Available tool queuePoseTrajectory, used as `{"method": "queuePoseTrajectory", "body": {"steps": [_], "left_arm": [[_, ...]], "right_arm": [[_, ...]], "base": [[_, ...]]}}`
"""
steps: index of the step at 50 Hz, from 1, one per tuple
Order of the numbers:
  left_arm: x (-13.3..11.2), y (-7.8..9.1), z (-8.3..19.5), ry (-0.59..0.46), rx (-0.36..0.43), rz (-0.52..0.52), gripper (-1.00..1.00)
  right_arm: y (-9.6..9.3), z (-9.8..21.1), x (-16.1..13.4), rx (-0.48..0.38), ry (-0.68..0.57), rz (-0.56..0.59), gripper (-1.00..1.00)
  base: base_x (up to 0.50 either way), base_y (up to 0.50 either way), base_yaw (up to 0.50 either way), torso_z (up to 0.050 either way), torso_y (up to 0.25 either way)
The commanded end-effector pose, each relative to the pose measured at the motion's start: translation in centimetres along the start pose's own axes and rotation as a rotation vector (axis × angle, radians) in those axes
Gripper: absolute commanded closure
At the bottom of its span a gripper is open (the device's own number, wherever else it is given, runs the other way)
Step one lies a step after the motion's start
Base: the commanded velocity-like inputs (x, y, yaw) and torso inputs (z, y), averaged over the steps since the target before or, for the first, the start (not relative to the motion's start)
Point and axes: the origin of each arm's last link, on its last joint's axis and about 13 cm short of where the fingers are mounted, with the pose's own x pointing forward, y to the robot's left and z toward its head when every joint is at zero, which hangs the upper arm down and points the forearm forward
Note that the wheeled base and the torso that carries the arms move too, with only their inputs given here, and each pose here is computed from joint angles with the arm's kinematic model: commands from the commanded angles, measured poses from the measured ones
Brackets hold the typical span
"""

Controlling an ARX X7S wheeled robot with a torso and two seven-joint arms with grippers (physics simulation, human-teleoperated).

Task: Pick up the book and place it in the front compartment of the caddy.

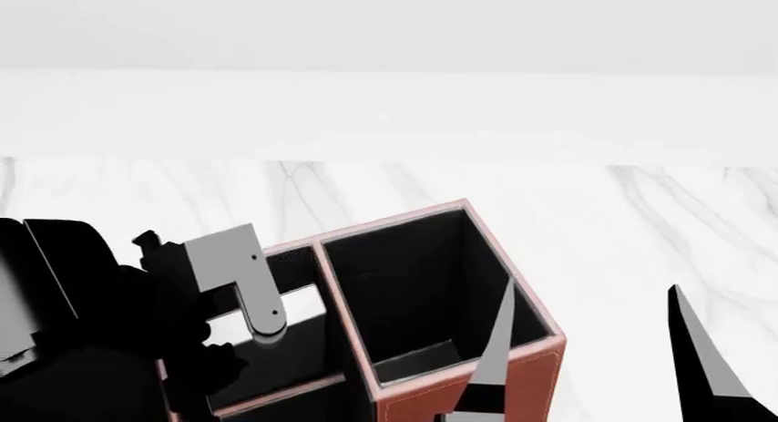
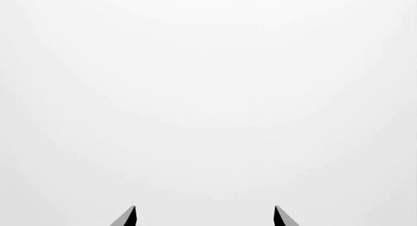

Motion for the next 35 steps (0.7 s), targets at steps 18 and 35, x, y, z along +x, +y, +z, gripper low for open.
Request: {"method": "queuePoseTrajectory", "body": {"steps": [18, 35], "left_arm": [[1.8, 0.7, -0.2, -0.03, 0.012, 0.034, 1.0], [3.5, 0.4, -1.2, -0.03, 0.0, 0.02, 1.0]], "right_arm": [[0.0, -0.3, -0.1, -0.005, 0.01, -0.001, -1.0], [0.0, -0.6, 0.0, -0.006, 0.016, -0.001, -1.0]], "base": [[0.0, 0.0, 0.0, 0.0, 0.001], [0.0, 0.0, 0.0, 0.0, 0.001]]}}
